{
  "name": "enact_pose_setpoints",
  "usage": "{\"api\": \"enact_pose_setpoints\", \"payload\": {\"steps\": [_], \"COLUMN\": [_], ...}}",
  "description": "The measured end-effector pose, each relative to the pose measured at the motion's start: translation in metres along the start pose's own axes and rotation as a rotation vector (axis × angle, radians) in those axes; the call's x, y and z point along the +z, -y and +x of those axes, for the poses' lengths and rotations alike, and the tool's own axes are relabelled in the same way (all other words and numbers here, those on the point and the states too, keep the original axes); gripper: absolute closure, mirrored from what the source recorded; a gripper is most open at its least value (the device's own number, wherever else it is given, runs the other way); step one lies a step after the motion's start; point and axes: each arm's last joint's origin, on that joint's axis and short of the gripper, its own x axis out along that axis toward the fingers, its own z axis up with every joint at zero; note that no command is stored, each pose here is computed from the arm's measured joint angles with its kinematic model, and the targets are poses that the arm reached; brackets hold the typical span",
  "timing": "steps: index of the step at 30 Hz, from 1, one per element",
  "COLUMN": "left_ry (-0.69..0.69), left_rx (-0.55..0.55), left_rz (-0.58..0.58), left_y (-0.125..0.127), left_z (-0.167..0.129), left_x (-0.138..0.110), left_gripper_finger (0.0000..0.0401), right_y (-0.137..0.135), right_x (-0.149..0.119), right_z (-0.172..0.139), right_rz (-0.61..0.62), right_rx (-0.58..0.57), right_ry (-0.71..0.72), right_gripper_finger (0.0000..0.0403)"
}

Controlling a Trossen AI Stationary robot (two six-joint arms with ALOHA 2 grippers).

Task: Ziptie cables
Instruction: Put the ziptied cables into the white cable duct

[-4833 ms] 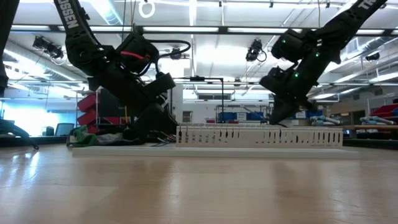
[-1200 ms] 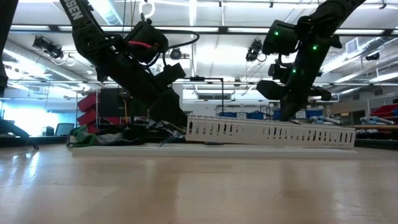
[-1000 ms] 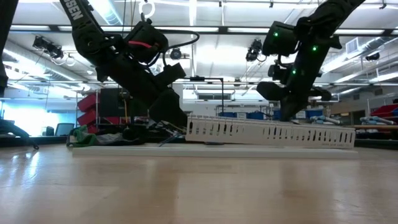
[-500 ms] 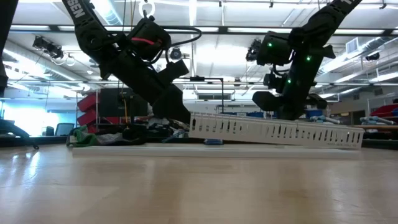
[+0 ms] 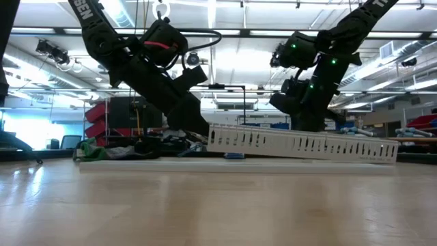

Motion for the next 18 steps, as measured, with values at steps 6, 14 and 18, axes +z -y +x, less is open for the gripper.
{"api": "enact_pose_setpoints", "payload": {"steps": [6,14,18], "left_ry": [0.000,-0.004,-0.016], "left_rx": [-0.001,0.012,0.032], "left_rz": [0.000,0.002,0.004], "left_y": [0.0001,-0.0002,-0.0010], "left_z": [0.0000,-0.0001,0.0000], "left_x": [0.0000,-0.0004,-0.0015], "left_gripper_finger": [0.0401,0.0401,0.0401], "right_y": [0.0033,0.0021,0.0042], "right_x": [-0.0008,0.0009,0.0052], "right_z": [0.0013,0.0016,-0.0011], "right_rz": [0.016,-0.065,-0.069], "right_rx": [0.052,0.079,0.107], "right_ry": [-0.091,-0.083,-0.079], "right_gripper_finger": [0.0269,0.0186,0.0170]}}
